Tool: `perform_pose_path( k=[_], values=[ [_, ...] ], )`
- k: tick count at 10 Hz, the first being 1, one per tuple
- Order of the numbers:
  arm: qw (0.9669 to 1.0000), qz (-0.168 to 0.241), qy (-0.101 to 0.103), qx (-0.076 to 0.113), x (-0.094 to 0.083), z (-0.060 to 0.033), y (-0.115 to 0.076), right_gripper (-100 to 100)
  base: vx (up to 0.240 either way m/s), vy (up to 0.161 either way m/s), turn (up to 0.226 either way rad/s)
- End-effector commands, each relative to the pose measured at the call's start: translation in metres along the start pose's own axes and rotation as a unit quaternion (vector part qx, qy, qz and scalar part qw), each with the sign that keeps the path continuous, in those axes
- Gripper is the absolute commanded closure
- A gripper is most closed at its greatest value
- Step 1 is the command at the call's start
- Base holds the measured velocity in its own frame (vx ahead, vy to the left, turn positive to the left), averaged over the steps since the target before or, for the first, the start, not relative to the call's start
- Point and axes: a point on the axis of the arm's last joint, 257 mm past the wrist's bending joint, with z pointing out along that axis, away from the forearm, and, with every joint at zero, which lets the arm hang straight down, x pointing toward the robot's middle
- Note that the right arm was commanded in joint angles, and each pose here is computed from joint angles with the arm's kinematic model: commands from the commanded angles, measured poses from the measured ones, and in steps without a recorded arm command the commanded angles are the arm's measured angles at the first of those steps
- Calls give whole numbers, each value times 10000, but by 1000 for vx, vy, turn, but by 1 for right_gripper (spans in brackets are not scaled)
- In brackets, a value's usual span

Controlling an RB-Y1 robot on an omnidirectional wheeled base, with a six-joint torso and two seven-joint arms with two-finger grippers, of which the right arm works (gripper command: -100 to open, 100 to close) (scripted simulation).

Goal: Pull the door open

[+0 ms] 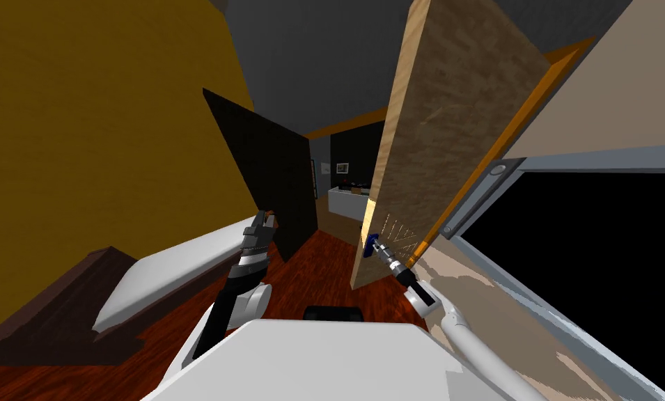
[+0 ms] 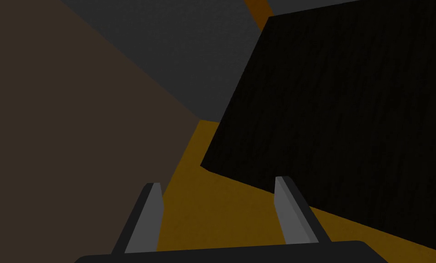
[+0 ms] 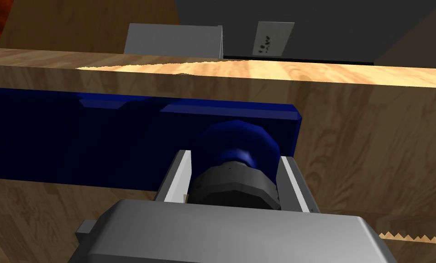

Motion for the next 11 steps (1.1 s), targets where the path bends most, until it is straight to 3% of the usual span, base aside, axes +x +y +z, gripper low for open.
perform_pose_path(
  k=[1, 4, 5, 11],
  values=[
    [9999, 4, 100, 7, 0, -82, -12, 100, -149, -141, 102],
    [9995, 12, 319, 11, 21, -229, 1, 100, -176, -126, 105],
    [9995, 24, 304, 19, 60, -201, -19, 100, -84, -39, 16],
    [9983, -32, 588, -5, 10, -598, -100, 100, 26, 17, -28]
  ],
)
